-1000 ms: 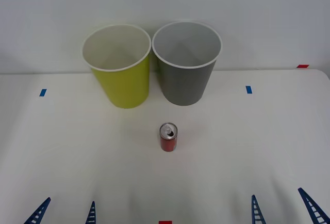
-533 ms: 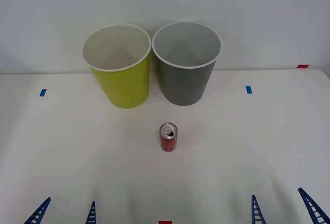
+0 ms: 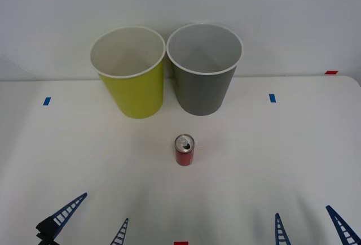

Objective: Put cans in the gray bin and PET bottles in the light green bin.

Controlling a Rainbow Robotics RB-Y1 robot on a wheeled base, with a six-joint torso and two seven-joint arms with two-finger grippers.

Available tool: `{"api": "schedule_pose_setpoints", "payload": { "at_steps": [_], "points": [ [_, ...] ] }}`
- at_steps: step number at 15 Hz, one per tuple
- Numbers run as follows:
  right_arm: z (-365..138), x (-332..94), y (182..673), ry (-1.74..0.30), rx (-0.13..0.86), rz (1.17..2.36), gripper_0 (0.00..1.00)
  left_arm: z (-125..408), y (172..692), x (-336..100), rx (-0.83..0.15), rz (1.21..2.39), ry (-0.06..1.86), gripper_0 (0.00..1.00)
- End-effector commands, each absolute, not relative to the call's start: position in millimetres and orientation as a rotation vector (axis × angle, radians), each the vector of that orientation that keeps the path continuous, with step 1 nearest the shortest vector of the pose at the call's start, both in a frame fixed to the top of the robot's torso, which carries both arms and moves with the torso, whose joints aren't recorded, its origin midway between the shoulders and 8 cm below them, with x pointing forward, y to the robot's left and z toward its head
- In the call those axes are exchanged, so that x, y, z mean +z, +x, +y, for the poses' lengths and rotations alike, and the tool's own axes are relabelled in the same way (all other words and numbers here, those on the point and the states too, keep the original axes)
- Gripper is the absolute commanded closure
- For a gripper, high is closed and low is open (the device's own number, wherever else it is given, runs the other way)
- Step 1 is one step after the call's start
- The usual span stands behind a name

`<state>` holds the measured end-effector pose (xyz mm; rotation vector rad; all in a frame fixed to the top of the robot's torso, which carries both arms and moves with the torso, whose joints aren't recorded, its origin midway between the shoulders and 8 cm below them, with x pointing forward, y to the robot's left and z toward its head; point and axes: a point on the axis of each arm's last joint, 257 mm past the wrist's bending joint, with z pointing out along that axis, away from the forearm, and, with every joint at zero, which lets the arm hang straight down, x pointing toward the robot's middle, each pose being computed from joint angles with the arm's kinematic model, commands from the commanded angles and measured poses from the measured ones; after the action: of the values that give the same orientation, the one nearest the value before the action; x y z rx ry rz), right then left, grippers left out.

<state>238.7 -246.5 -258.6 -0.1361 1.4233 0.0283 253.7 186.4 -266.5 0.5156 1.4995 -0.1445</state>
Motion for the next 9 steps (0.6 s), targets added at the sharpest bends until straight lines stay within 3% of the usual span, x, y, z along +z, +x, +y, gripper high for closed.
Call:
{"api": "schedule_pose_setpoints", "payload": {
  "at_steps": [1, 9],
  "points": [
    [-246, -259, 239, -0.136, 0.028, 1.423, 0.00, 163, 256, -263, -0.225, 1.472, 0.549, 0.00],
    [-246, -259, 239, -0.136, 0.028, 1.423, 0.00, 128, 309, -271, -0.305, 1.448, 0.660, 0.00]
  ]
}}
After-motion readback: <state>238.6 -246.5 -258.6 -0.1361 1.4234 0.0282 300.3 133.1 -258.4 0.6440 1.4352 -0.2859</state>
